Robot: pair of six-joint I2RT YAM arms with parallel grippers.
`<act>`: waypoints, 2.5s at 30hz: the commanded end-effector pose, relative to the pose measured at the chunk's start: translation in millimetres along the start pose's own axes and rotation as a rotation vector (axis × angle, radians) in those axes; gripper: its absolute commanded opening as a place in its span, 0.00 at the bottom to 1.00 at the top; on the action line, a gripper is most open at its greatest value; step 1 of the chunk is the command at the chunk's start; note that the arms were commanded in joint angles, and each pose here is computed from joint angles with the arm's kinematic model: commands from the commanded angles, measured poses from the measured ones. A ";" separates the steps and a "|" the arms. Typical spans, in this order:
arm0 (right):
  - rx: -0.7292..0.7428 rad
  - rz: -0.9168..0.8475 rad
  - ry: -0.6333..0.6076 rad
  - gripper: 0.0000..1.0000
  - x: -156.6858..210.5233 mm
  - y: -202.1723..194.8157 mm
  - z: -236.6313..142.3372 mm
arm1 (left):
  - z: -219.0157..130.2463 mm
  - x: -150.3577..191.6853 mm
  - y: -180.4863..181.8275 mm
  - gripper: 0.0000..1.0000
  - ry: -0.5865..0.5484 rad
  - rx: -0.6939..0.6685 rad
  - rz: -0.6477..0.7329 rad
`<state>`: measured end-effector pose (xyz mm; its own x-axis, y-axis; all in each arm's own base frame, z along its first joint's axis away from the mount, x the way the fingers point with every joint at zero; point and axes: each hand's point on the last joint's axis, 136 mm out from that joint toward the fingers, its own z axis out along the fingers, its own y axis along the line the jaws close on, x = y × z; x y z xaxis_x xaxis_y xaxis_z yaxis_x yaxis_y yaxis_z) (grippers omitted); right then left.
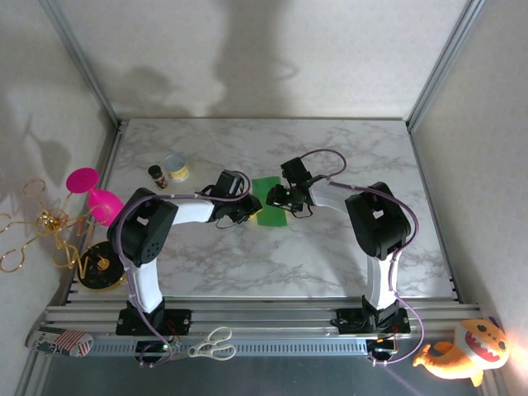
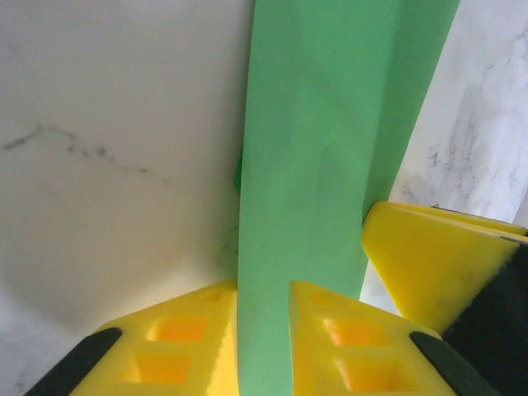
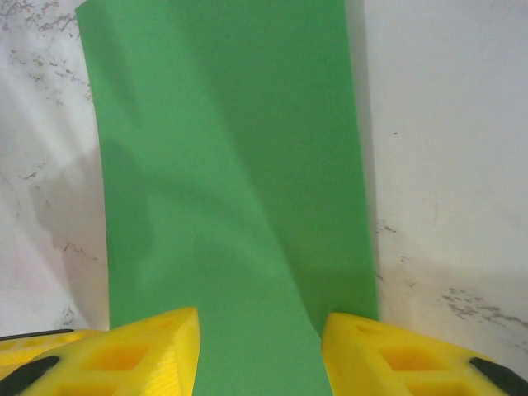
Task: Fold a paper plane with a square sheet of paper (pick it up from the middle)
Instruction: Third fold the triangle at the center of the table.
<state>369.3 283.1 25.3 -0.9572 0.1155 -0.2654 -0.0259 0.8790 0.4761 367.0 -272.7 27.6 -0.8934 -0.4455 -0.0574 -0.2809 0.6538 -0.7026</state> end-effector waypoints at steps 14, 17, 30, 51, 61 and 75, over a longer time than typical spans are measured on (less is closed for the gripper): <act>-0.056 -0.064 -0.072 0.60 -8.9 5.5 -17.7 | 3.2 -16.0 -4.0 0.00 -0.004 0.019 -0.012; -0.085 -0.183 -0.186 0.71 -24.2 17.2 -39.4 | 0.1 -15.8 -7.4 0.00 -0.007 0.027 -0.021; -0.075 -0.707 -0.510 0.83 -10.6 28.8 -81.2 | -7.0 -15.3 -17.7 0.00 -0.008 0.061 -0.064; 0.016 -1.293 -0.576 0.77 65.1 47.7 -39.8 | -10.5 -11.7 -19.7 0.00 0.008 0.053 -0.064; 0.051 -1.275 -0.525 0.62 60.0 48.1 -21.6 | -8.7 -11.4 -17.4 0.00 0.013 0.046 -0.064; 0.086 -1.239 -0.546 0.40 54.3 44.4 -26.8 | -10.3 -12.1 -13.4 0.00 -0.003 0.033 -0.067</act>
<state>310.1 311.2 48.5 -0.0948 -0.6275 -0.7728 -0.7433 0.5611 -0.3643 374.9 -271.9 27.4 -0.8760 -0.4823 0.0029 -0.3401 0.6135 -0.7127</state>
